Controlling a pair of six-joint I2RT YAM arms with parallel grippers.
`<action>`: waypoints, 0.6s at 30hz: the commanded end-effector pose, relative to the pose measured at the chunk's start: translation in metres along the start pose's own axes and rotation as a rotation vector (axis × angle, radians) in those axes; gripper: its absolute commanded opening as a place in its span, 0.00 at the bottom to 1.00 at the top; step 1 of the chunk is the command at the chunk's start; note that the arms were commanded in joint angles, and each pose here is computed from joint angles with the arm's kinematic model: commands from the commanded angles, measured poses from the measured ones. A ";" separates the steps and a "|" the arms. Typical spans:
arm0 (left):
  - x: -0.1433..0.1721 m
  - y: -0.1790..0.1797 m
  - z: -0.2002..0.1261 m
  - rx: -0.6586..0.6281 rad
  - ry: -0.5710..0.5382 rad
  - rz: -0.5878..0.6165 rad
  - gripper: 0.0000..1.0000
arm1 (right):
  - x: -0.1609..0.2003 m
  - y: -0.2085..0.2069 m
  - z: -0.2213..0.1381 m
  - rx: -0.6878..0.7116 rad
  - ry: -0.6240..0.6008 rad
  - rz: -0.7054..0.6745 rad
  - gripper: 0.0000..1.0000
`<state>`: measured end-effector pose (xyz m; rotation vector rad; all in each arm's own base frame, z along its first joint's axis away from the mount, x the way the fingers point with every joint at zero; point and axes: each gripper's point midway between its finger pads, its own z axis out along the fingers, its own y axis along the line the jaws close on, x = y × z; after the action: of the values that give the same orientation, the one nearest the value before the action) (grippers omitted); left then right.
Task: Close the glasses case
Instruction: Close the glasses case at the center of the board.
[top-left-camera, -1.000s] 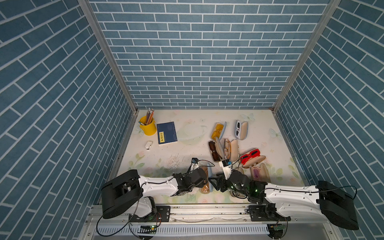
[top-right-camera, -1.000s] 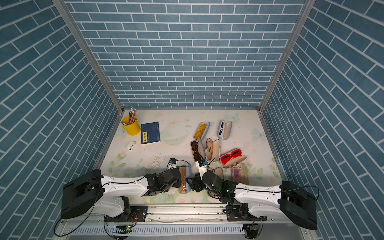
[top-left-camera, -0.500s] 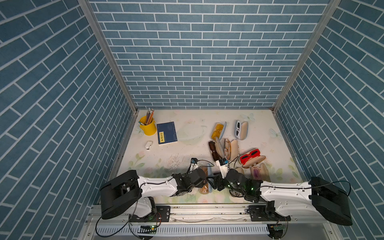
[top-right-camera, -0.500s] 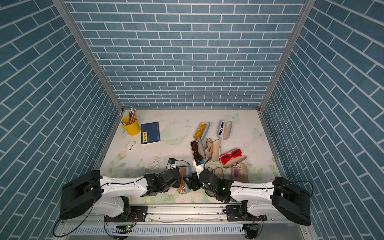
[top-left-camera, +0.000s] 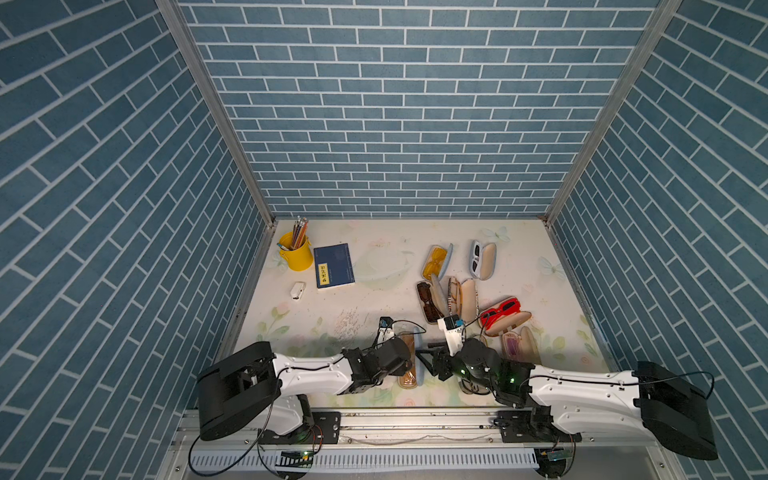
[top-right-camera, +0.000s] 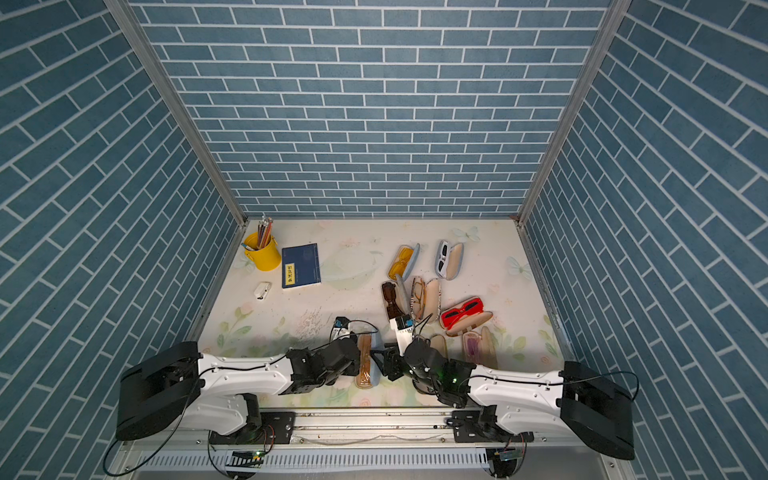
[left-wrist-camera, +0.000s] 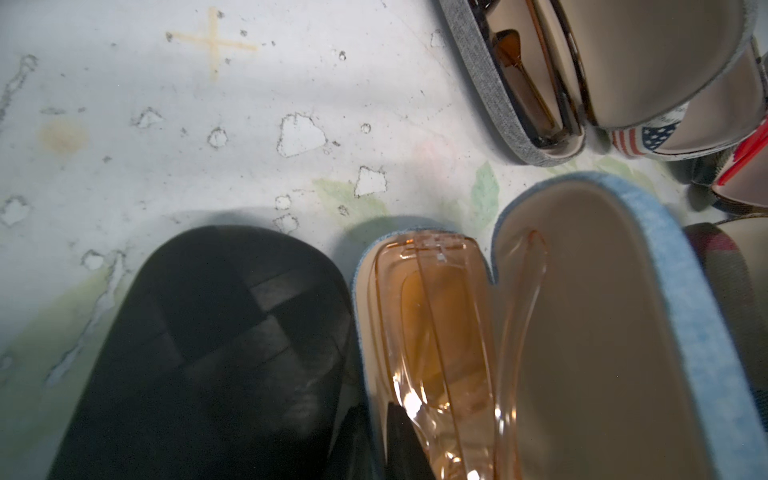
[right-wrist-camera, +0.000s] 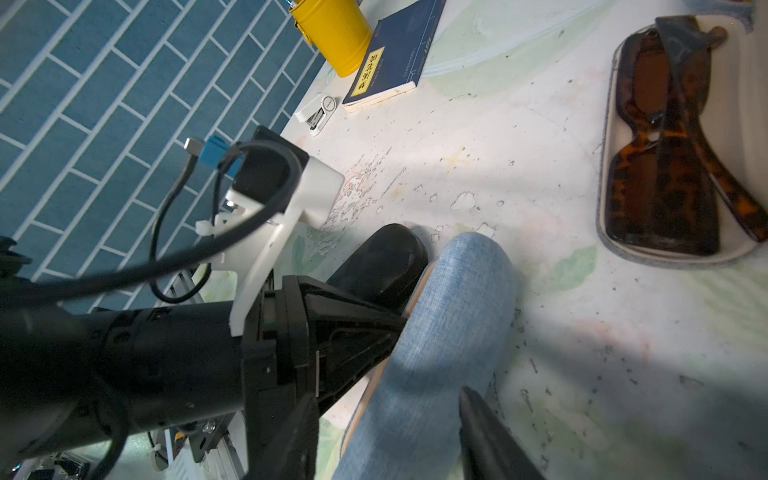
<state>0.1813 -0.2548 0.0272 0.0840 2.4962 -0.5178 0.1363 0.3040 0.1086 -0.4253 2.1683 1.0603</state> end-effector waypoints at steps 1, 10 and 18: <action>0.003 0.009 0.000 -0.022 -0.003 -0.010 0.15 | 0.001 -0.002 0.000 0.002 -0.009 0.017 0.44; 0.004 0.008 -0.001 -0.017 -0.006 -0.014 0.15 | 0.005 0.005 0.010 -0.032 0.009 0.020 0.40; 0.004 0.007 -0.002 -0.013 -0.009 -0.019 0.15 | 0.010 0.002 0.013 -0.026 0.022 0.022 0.35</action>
<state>0.1801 -0.2554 0.0272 0.0555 2.4909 -0.5380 0.1352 0.3121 0.0957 -0.4321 2.1949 1.0734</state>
